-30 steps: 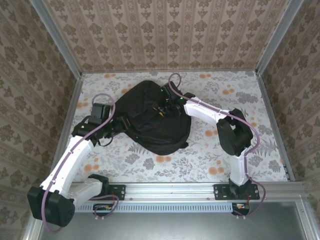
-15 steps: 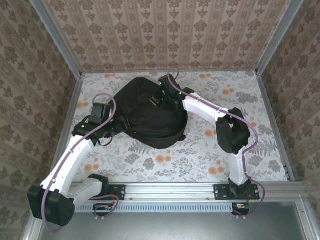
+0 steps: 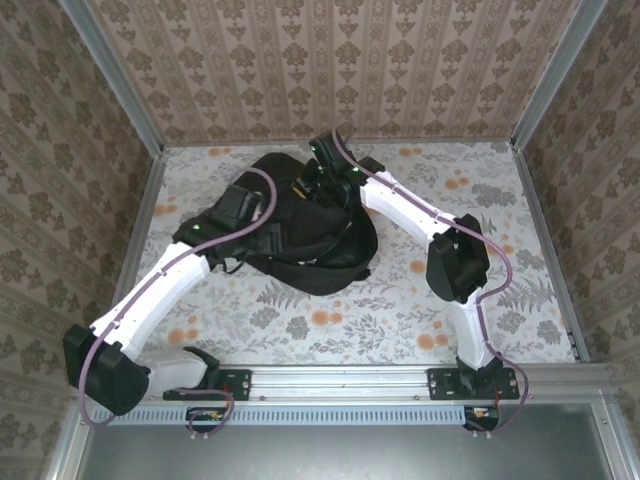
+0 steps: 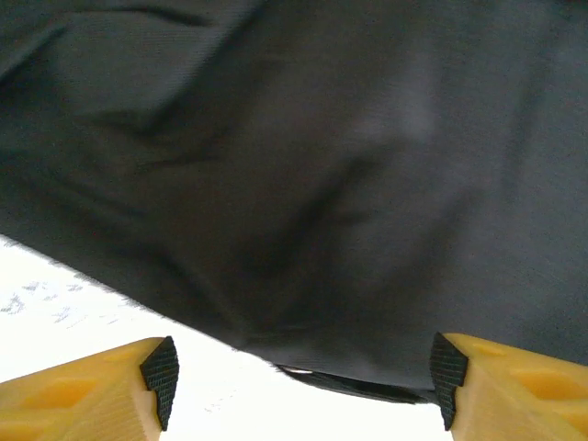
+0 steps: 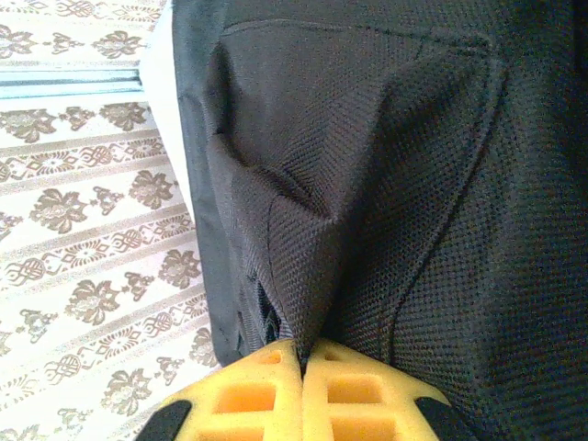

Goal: Pack the student bag

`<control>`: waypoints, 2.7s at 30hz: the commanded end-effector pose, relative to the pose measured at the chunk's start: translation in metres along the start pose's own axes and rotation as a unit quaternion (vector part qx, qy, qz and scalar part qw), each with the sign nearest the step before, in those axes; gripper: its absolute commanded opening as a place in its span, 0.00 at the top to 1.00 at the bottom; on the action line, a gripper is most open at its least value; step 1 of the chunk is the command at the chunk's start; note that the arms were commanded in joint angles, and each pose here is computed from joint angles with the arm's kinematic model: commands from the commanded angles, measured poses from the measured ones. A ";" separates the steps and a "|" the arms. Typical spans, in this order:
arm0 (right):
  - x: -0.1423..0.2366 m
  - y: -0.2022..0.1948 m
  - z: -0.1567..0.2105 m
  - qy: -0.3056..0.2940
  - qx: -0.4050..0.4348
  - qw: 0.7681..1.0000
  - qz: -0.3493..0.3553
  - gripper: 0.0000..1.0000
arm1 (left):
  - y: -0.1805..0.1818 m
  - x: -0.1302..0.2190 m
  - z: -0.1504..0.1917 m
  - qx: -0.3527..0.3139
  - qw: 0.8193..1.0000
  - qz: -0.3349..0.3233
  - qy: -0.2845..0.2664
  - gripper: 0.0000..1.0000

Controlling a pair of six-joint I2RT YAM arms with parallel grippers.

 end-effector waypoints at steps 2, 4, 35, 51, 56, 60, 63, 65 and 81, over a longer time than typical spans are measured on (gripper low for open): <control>0.009 0.030 0.001 0.012 -0.005 0.999 -0.039 1.00 | -0.041 0.009 -0.004 -0.171 0.983 -0.007 -0.063 0.15; 0.008 0.032 0.001 0.015 -0.005 0.999 -0.040 1.00 | -0.064 0.014 0.001 -0.227 0.970 -0.001 -0.089 0.09; 0.009 0.032 -0.001 0.023 -0.029 0.998 -0.051 1.00 | -0.125 0.004 -0.007 -0.251 0.963 0.009 -0.096 0.58; 0.009 0.035 -0.002 0.026 -0.034 0.997 -0.058 1.00 | -0.148 -0.009 0.022 -0.265 0.961 0.075 -0.038 0.23; 0.010 0.035 -0.001 0.028 -0.033 0.997 -0.060 1.00 | -0.144 -0.024 0.021 -0.274 0.960 0.039 -0.040 0.23; 0.011 0.035 0.000 0.029 -0.032 0.997 -0.060 1.00 | -0.140 -0.024 0.009 -0.285 0.956 0.008 -0.067 0.47; 0.010 0.035 0.000 0.029 -0.031 0.997 -0.060 1.00 | -0.142 -0.023 0.007 -0.293 0.954 0.012 -0.068 0.84; 0.010 0.036 -0.001 0.028 -0.026 0.997 -0.065 1.00 | -0.146 -0.020 0.008 -0.294 0.953 0.024 -0.062 1.00; 0.138 -0.014 -0.057 -0.120 0.134 0.978 -0.104 0.35 | -0.108 0.063 -0.046 -0.106 0.981 0.128 -0.097 1.00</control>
Point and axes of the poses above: each hand's point on the last joint's axis, 136 mm out from that joint toward the fingers, its own x axis back along the fingers, its own y axis along the line the jaws close on, z = x × y, the point moved 1 cm from there along x, back along the fingers, and after that the axes turned 10 degrees about x, right-handed, at the moved point
